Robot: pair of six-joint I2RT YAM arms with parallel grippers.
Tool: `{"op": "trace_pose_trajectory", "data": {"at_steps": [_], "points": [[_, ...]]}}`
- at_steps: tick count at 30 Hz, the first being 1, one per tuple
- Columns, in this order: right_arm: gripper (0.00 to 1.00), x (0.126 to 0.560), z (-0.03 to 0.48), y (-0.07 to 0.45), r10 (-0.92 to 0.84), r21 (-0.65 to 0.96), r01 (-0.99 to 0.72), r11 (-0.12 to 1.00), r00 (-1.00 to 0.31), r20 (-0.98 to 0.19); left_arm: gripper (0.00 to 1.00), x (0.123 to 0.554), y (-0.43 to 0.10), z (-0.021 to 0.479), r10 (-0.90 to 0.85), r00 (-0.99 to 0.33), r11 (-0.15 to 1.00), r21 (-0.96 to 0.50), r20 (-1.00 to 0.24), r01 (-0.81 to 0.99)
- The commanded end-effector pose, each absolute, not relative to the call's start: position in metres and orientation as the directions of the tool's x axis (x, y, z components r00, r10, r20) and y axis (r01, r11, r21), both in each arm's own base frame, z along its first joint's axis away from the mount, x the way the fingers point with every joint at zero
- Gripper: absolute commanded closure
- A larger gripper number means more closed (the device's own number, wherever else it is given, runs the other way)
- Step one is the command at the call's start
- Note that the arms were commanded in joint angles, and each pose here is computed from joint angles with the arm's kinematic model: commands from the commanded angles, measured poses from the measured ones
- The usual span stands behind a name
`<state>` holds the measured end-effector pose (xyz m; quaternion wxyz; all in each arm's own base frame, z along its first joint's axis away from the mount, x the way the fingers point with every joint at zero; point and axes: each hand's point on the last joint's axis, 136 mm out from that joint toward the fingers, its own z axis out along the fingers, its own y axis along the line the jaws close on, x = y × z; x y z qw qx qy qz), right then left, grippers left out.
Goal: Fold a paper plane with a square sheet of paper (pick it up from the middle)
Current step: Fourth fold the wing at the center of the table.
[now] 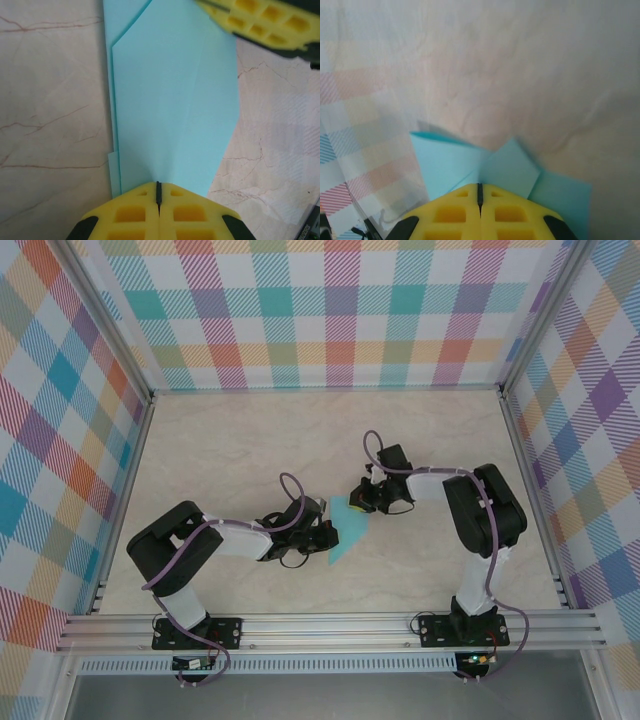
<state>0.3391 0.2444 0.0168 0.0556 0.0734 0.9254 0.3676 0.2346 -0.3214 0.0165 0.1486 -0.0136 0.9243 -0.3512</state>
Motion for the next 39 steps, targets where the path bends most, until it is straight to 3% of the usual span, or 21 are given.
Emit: {"op": "trace_pose_trajectory", "data": {"at_steps": [1, 9, 16, 28, 39], "points": [[0.95, 0.378, 0.014, 0.221, 0.243, 0.66, 0.091, 0.745, -0.959, -0.143, 1.0, 0.172, -0.254, -0.056, -0.045, -0.997, 0.916, -0.4, -0.067, -0.014], [0.92, 0.389, 0.051, 0.222, 0.245, 0.704, 0.038, 0.709, -0.95, -0.195, 1.0, 0.174, -0.255, -0.056, -0.048, -0.997, 0.918, -0.396, -0.068, -0.017], [0.88, 0.36, 0.082, 0.232, 0.215, 0.72, 0.013, 0.694, -0.958, -0.19, 1.0, 0.176, -0.254, -0.055, -0.049, -0.996, 0.922, -0.388, -0.075, -0.016], [0.9, 0.294, 0.054, 0.273, 0.13, 0.743, 0.014, 0.669, -0.987, -0.098, 1.0, 0.178, -0.259, -0.053, -0.038, -0.996, 0.918, -0.397, -0.077, -0.004], [0.92, 0.288, 0.04, 0.281, 0.112, 0.734, 0.033, 0.678, -0.992, -0.059, 1.0, 0.178, -0.258, -0.05, -0.027, -0.997, 0.92, -0.392, -0.079, 0.006]]}}
